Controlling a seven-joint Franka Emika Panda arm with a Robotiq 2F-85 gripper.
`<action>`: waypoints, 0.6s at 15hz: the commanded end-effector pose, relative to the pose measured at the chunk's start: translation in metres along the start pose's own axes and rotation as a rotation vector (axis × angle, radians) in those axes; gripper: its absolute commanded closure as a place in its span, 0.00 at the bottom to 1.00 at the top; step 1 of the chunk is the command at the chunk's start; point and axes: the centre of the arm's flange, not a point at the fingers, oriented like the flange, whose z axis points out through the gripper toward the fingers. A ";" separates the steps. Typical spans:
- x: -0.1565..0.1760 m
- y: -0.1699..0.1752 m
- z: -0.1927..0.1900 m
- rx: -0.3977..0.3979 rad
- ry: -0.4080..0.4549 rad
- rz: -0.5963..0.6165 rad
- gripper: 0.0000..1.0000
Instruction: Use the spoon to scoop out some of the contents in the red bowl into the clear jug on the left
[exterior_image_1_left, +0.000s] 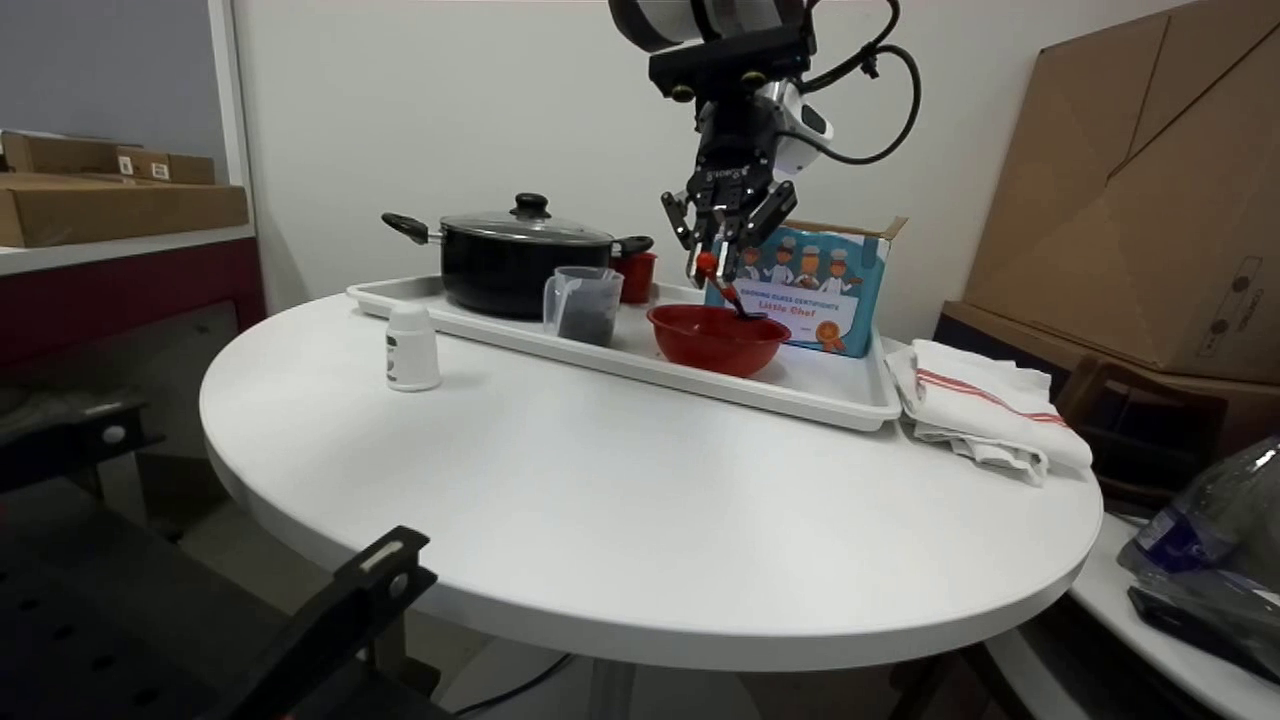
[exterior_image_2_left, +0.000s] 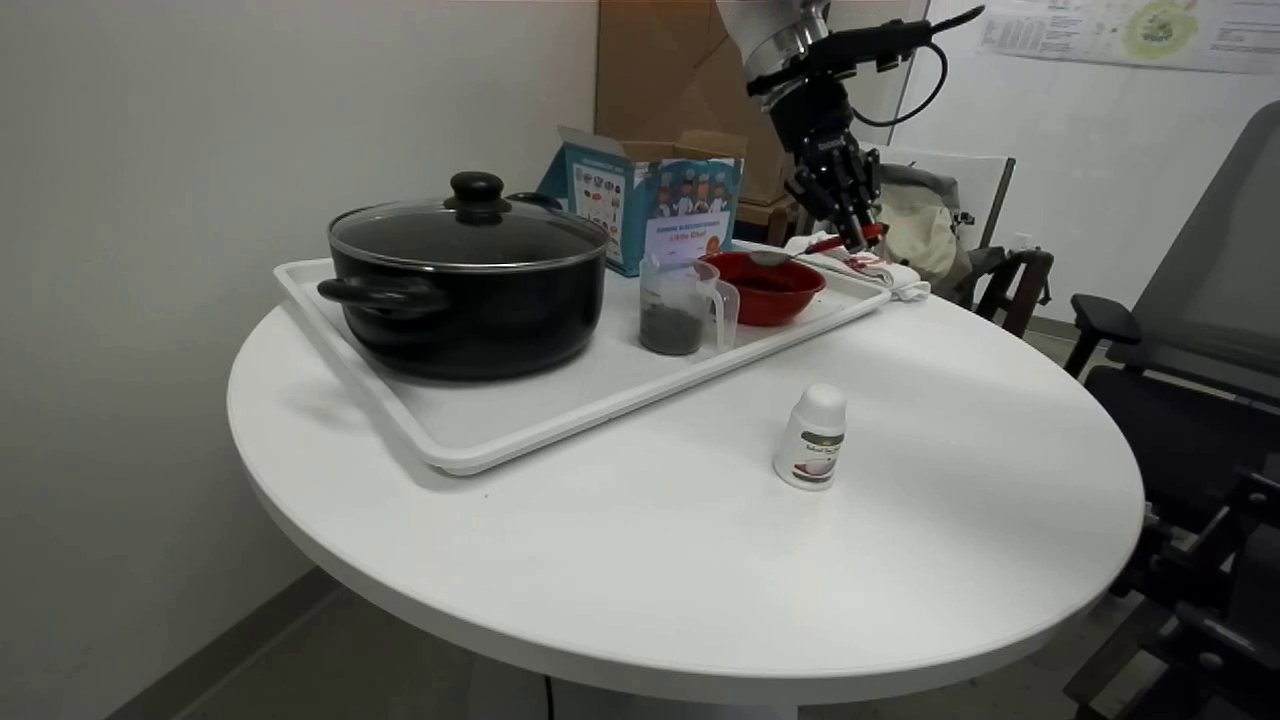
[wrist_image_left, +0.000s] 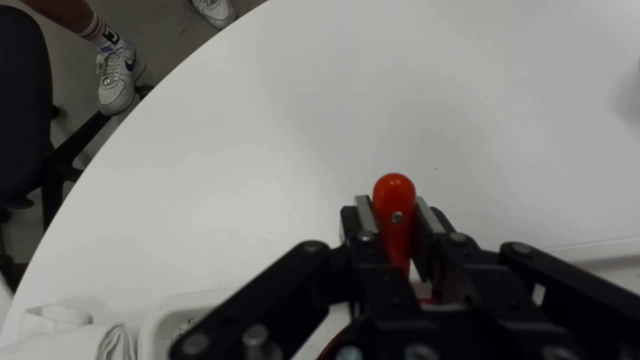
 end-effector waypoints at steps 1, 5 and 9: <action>0.050 0.008 -0.014 0.049 -0.062 -0.018 0.90; 0.071 0.001 -0.003 0.041 -0.082 -0.039 0.90; 0.079 -0.020 0.018 0.024 -0.107 -0.067 0.89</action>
